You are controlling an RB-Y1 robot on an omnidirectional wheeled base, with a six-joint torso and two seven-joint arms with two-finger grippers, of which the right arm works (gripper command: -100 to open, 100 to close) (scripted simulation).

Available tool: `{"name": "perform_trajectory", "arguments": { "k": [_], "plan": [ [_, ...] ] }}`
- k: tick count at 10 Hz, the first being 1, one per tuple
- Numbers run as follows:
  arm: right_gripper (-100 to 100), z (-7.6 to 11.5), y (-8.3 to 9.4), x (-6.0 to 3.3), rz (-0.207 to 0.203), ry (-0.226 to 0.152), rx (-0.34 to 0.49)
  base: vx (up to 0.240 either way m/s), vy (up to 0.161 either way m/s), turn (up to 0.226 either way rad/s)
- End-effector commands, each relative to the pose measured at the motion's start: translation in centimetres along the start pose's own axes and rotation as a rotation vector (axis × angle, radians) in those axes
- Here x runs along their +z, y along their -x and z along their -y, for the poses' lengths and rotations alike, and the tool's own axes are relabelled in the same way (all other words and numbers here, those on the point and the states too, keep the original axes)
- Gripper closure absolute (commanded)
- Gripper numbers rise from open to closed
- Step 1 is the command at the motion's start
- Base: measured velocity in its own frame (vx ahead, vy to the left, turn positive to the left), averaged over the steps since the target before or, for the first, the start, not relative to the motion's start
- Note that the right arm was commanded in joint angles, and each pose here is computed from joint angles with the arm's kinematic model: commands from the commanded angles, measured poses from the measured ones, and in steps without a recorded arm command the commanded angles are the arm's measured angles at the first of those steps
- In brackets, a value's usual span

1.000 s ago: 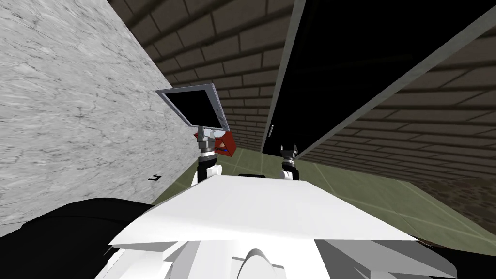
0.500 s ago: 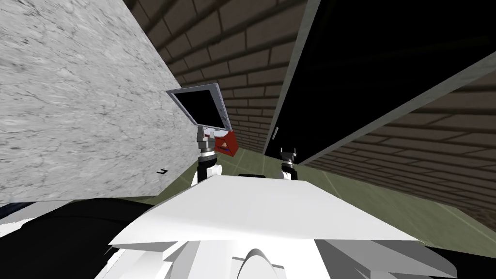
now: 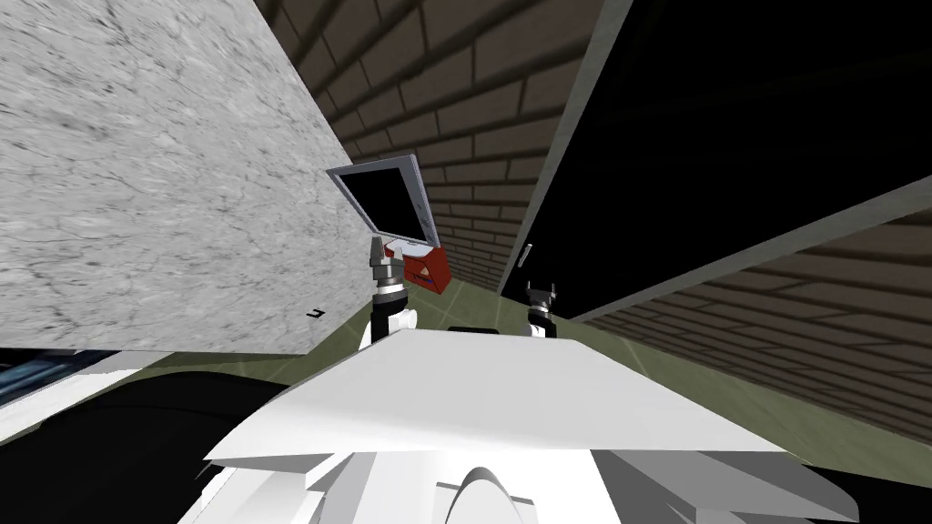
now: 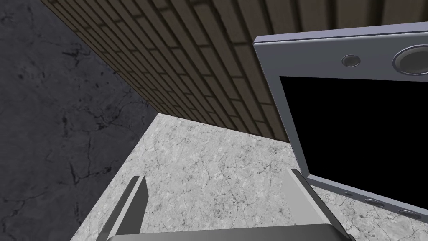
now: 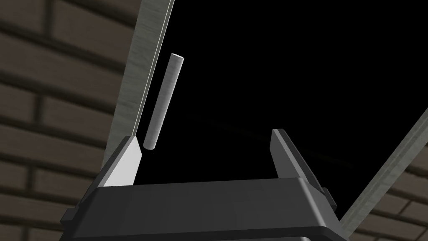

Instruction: Pull the door open

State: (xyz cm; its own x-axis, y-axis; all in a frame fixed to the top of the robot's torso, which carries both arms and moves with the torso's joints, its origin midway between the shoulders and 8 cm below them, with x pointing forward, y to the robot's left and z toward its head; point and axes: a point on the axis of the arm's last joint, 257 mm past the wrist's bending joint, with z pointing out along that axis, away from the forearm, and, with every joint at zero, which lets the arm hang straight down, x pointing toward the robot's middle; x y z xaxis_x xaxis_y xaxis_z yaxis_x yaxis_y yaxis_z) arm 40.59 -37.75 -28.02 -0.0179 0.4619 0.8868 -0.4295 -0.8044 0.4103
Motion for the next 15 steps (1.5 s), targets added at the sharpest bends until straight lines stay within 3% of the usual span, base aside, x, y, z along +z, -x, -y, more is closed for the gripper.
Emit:
{"name": "perform_trajectory", "arguments": {
  "k": [1,7,15],
  "plan": [
    [-100,-0.1,1.1,-0.35,0.025,0.009,0.044,0.090,-0.043,0.154],
    [-100,-0.3,5.0,-1.58,0.107,0.045,0.178,0.086,-0.047,0.128],
    [-100,-1.0,10.3,-3.96,0.220,0.125,0.354,0.106,-0.076,0.141]
  ]
}}
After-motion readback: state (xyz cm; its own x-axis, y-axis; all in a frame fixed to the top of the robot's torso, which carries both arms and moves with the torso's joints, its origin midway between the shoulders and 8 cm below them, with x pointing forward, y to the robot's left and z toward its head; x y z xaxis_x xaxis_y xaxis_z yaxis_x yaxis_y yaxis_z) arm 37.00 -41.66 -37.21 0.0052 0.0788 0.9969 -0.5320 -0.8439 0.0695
